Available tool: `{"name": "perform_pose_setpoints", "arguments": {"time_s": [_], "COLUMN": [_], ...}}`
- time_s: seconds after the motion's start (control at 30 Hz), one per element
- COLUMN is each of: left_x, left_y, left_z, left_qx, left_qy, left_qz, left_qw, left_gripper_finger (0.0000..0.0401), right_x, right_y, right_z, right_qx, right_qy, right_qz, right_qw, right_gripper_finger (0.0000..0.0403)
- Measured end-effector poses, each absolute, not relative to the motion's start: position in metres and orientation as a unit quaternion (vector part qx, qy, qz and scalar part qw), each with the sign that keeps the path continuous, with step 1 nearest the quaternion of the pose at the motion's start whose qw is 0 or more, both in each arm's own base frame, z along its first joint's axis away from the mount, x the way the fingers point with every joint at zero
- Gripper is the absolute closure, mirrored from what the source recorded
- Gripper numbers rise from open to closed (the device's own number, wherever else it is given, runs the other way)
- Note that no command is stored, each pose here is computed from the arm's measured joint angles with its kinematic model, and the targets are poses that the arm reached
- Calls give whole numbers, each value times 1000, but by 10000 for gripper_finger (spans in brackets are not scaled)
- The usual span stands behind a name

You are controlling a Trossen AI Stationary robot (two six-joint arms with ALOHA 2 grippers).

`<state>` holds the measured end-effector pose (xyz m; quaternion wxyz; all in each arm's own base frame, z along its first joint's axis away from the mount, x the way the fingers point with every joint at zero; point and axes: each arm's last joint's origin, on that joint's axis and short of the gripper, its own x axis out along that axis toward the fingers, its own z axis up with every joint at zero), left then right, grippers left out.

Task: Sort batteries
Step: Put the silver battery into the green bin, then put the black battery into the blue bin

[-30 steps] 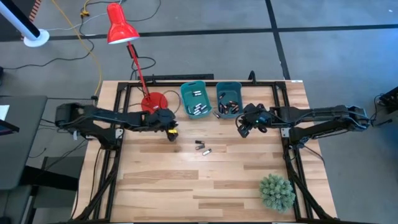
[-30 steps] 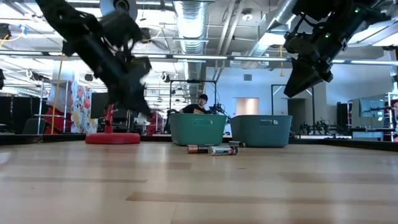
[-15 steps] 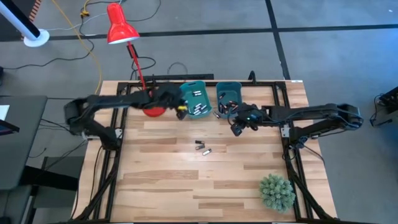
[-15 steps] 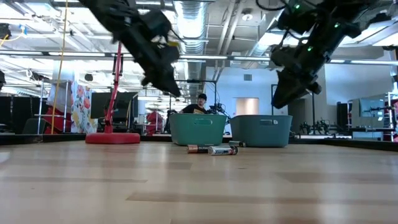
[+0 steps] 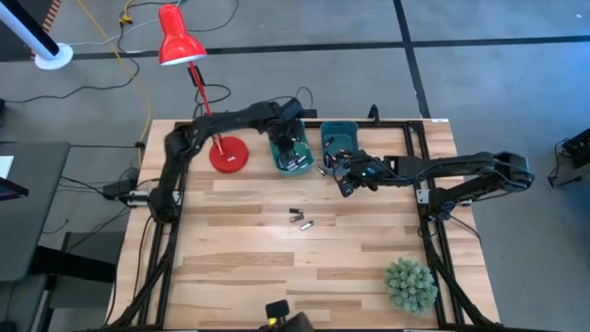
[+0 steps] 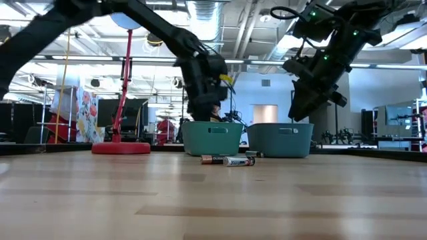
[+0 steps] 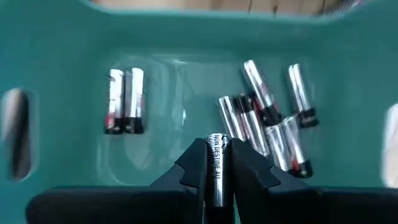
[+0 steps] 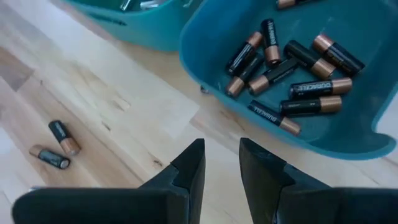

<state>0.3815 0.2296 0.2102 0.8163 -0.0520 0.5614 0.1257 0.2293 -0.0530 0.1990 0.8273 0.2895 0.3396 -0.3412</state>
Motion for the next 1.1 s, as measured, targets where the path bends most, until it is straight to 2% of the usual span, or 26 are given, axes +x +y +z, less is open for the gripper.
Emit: {"name": "perform_pose_setpoints", "arguments": {"time_s": [0.27,0.47,0.63,0.87,1.1], "left_x": [398,398,399,401,402], "left_y": [239,239,240,241,241], "left_z": [193,195,196,203,237], "left_qx": [-54,-54,-61,-54,-74], "left_qy": [579,573,569,562,541], "left_qz": [117,125,133,133,155], "left_qw": [805,808,809,814,823], "left_gripper_finger": [351,267,230,221,229], "right_x": [229,228,228,228,228], "right_y": [-55,-57,-59,-58,-58], "right_z": [199,199,199,199,199], "right_qx": [300,301,301,301,299], "right_qy": [334,333,331,332,332], "right_qz": [-349,-352,-356,-356,-355], "right_qw": [822,821,820,820,821], "right_gripper_finger": [285,285,285,285,285]}}
